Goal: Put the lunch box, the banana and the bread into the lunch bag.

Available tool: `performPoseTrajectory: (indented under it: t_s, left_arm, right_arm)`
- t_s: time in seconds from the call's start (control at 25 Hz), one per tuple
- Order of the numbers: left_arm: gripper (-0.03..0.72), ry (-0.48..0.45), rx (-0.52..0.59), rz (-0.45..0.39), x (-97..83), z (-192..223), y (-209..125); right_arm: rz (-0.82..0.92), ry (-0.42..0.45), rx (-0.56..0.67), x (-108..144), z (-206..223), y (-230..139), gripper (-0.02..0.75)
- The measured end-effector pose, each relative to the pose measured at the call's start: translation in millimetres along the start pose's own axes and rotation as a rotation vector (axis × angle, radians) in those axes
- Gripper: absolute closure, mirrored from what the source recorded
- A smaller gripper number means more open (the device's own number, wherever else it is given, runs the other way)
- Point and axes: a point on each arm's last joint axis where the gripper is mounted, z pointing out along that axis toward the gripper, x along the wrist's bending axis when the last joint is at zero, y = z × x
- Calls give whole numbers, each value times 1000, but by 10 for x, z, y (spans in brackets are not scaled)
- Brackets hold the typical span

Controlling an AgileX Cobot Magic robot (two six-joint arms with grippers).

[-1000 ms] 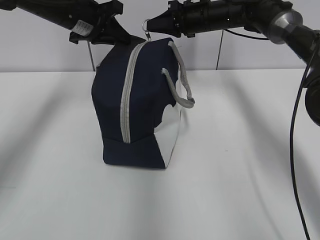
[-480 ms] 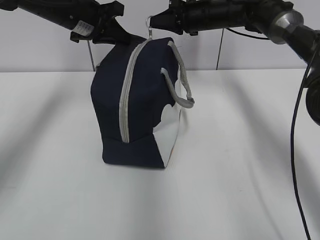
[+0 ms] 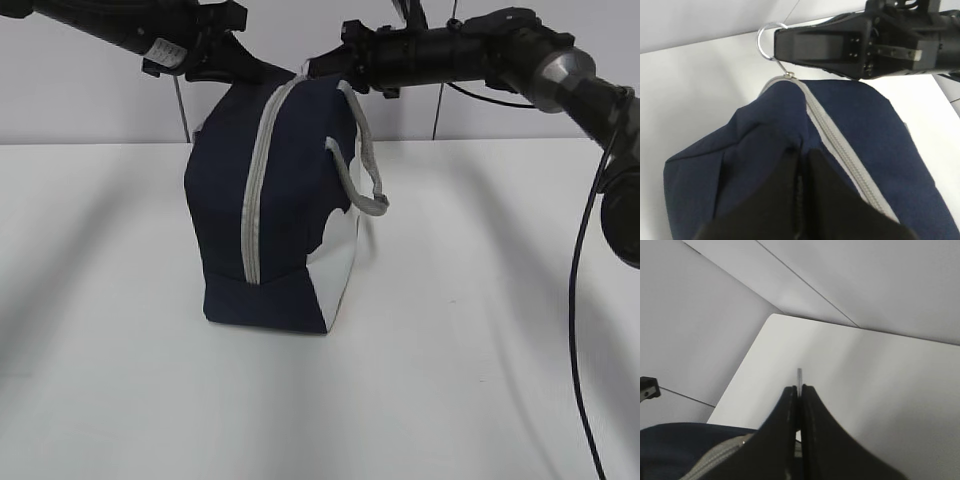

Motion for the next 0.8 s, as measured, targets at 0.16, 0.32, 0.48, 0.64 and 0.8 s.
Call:
performPoseTrajectory:
  t_s: [0.16, 0.32, 0.48, 0.64, 0.8]
  left_arm:
    - [664, -10, -1, 6, -9, 0, 1]
    - [664, -20, -7, 17, -16, 3, 5]
    - [664, -22, -7, 32, -18, 3, 5]
    - [664, -26, -6, 36, -22, 3, 4]
    - [664, -27, -6, 38, -23, 3, 4]
  right_arm:
    - [45, -17, 5, -181, -19, -80, 754]
    - [68, -19, 11, -258, -8, -135, 754]
    - [103, -22, 24, -380, 46, -260, 754]
    - [137, -31, 42, -513, 91, -395, 754]
    - [145, -35, 46, -552, 95, -426, 754]
